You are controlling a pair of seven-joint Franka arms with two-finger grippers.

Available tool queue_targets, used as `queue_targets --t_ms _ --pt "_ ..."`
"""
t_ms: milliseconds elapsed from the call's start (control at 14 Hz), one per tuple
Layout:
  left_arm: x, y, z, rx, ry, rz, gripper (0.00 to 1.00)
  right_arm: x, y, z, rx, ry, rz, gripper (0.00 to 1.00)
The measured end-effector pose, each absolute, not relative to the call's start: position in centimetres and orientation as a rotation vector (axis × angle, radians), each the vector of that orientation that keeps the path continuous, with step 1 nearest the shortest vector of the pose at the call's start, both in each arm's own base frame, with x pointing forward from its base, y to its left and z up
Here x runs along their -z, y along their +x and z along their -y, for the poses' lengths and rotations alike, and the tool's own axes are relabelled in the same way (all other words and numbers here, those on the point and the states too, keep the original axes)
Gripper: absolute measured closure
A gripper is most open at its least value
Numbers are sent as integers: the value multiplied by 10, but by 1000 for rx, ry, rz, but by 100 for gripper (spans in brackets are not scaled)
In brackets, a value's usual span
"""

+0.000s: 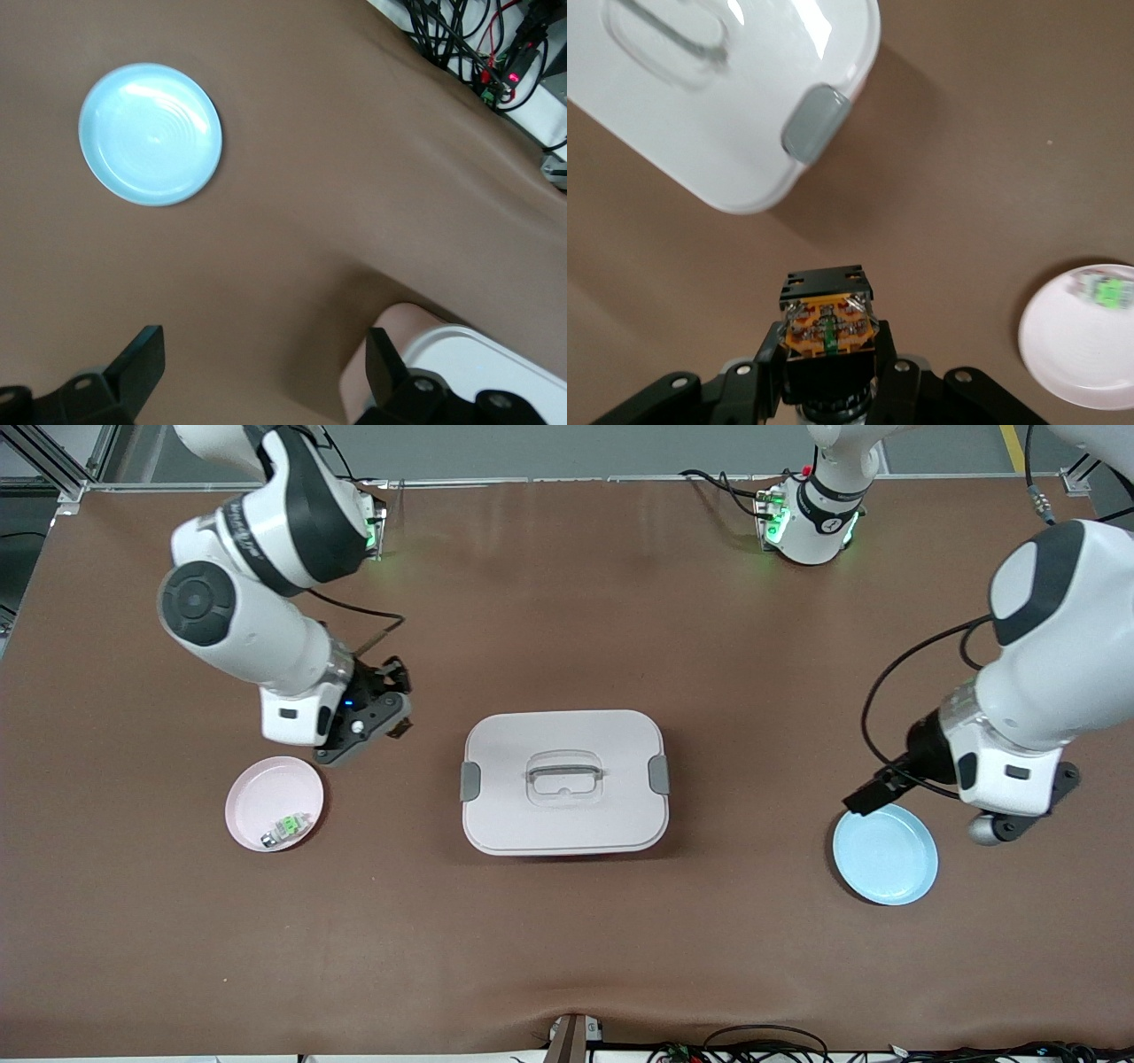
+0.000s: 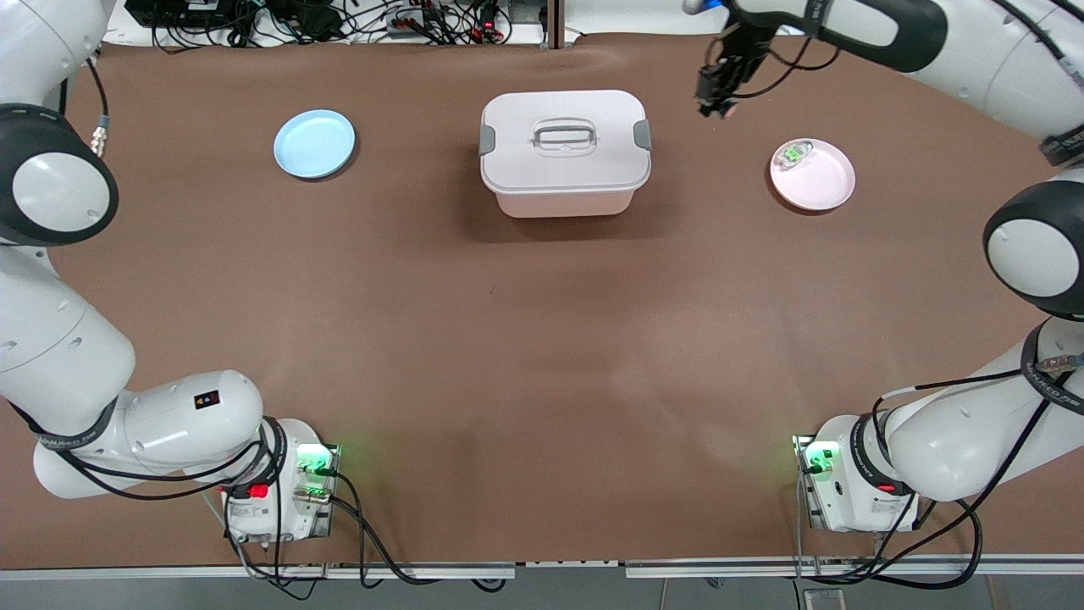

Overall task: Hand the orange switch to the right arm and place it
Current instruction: 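Carry the switch with the right gripper while the left gripper withdraws, then lower the orange switch onto the pink plate with the right gripper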

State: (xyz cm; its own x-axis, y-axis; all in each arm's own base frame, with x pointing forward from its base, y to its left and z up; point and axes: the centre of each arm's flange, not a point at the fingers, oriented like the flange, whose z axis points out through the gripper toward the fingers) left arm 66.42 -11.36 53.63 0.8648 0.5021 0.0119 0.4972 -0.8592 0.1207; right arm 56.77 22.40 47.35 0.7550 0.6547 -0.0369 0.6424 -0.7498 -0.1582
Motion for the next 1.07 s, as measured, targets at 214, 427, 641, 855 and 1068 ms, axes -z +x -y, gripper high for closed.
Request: queue_targets --t_ms 214,427,641,855,1068 --pt "-538 668 65 -78 2985 -628 0 -473 578 -177 -167 -2746 1325 58" --pt "-543 666 25 -74 3030 -492 0 -469 592 -119 -167 -2631 1554 58" --pt "-552 663 2 -104 3080 -386 0 -463 600 -79 -144 -2536 1746 58" --pt "-562 657 -1 -126 3154 -316 0 -439 605 -51 -71 -2464 1888 58" --pt "-579 647 4 -134 3184 -276 0 -396 600 -26 -18 -2421 1981 58"
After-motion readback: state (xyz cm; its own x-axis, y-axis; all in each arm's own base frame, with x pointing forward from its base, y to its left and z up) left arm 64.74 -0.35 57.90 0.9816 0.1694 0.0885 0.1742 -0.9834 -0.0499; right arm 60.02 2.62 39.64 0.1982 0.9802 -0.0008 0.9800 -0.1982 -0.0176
